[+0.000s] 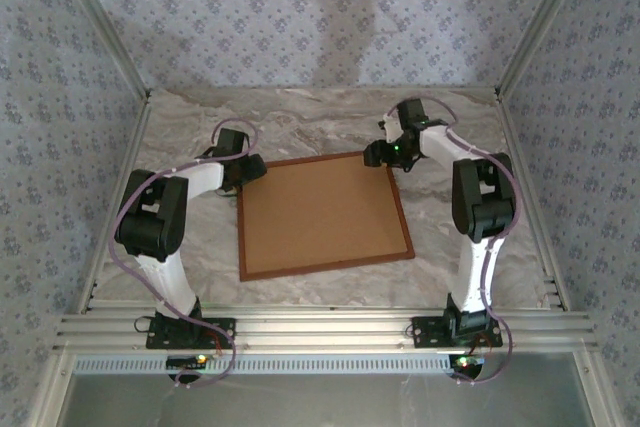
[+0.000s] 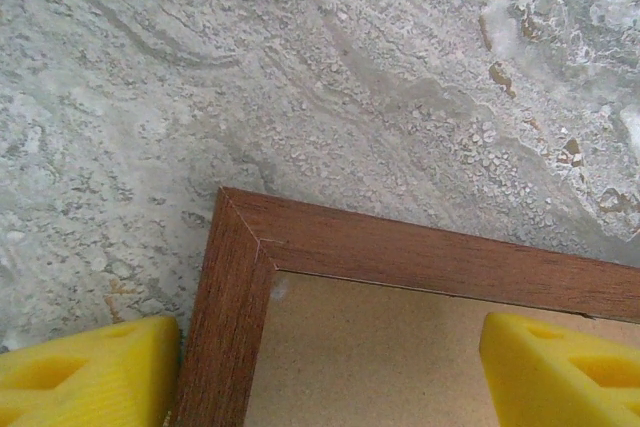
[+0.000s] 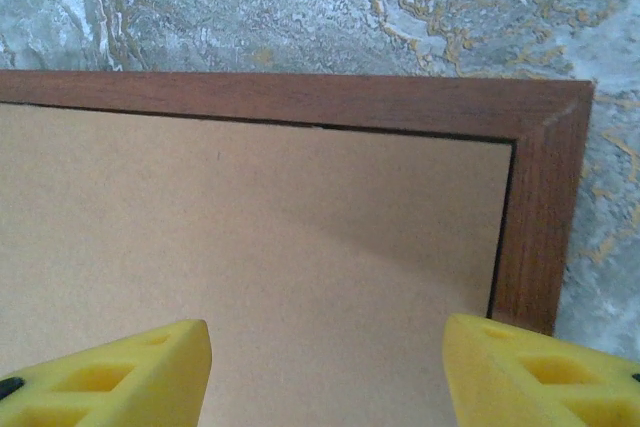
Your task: Put the photo into the frame
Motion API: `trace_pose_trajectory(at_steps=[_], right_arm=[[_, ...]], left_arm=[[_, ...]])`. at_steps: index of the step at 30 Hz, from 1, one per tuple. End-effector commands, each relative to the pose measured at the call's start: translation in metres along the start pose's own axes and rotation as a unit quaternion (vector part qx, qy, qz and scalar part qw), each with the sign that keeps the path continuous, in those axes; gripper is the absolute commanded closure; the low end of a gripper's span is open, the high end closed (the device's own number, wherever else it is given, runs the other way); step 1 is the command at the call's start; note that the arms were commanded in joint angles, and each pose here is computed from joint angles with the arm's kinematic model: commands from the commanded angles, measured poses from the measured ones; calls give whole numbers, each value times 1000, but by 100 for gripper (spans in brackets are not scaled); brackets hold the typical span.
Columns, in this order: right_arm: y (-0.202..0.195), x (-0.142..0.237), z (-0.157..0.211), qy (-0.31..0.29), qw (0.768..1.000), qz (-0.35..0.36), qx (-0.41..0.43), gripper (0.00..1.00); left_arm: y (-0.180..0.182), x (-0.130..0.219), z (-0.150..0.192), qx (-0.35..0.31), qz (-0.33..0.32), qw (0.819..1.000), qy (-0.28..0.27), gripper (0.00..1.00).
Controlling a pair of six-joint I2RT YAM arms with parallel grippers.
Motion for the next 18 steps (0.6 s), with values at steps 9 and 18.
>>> trace_pose_trajectory(at_steps=[9, 18], right_arm=[[-17, -3, -5, 9, 1000, 3, -29, 37], [-24, -13, 1, 25, 999, 9, -36, 38]], left_arm=[[-42, -30, 42, -23, 146, 984, 97, 21], [-42, -30, 43, -24, 147, 984, 97, 21]])
Point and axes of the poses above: each hand's point on the last joint's axis, 136 mm out from that joint toward the fingers, its own x axis back along the fingers, its own y axis along the line the jaws close on, z = x × y, the point moved 9 cm from there along x, back along the fingers, and after that the axes turned 9 degrees about -x, right-handed, at the moved point
